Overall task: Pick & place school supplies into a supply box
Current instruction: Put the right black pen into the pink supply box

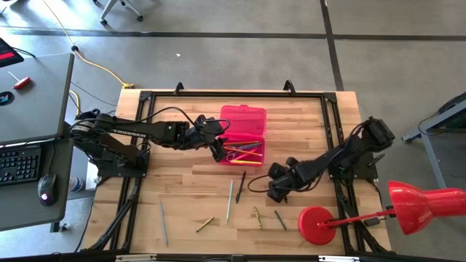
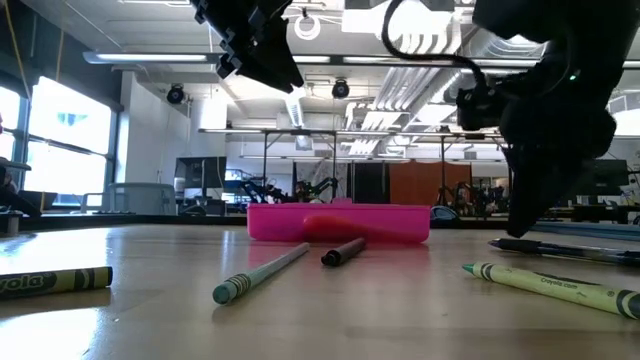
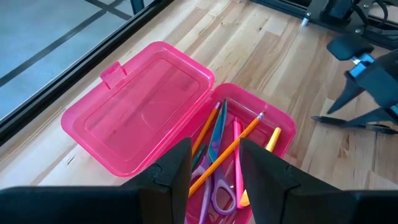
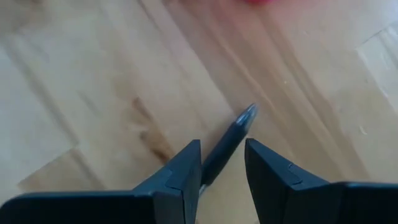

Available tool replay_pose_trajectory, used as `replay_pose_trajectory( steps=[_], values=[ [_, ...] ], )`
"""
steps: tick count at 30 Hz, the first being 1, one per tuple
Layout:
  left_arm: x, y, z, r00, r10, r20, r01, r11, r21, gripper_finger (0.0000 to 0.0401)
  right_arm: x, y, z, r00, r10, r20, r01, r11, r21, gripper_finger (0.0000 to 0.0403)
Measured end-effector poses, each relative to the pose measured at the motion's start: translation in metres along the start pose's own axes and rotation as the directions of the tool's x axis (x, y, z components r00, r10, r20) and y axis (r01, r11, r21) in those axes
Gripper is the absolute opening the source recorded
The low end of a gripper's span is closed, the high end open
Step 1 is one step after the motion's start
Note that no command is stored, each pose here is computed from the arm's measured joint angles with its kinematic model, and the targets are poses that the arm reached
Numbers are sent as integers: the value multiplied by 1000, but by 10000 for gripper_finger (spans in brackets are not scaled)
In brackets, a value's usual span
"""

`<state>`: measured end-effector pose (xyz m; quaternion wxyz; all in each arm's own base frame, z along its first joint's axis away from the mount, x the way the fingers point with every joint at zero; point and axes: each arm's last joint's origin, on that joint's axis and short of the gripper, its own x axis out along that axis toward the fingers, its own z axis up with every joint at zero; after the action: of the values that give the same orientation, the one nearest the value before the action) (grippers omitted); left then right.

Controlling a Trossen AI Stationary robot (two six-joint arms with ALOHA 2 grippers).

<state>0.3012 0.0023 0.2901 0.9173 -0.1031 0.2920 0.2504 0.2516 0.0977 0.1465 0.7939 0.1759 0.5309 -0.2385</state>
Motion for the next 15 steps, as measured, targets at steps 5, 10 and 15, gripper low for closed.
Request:
replay_pose_trajectory(
  steps=[5,10,15],
  values=[
    [0,0,0,1000,0,0,0,1000,0,166,8,-4,5,999,-44,10,43,999,20,103],
    [0,0,0,1000,0,-1,0,1000,0,166,15,-7,7,998,-70,-6,70,996,54,87],
    [0,0,0,1000,1,-4,-1,1000,1,166,20,-6,6,997,-80,-14,80,995,65,58]
  ],
)
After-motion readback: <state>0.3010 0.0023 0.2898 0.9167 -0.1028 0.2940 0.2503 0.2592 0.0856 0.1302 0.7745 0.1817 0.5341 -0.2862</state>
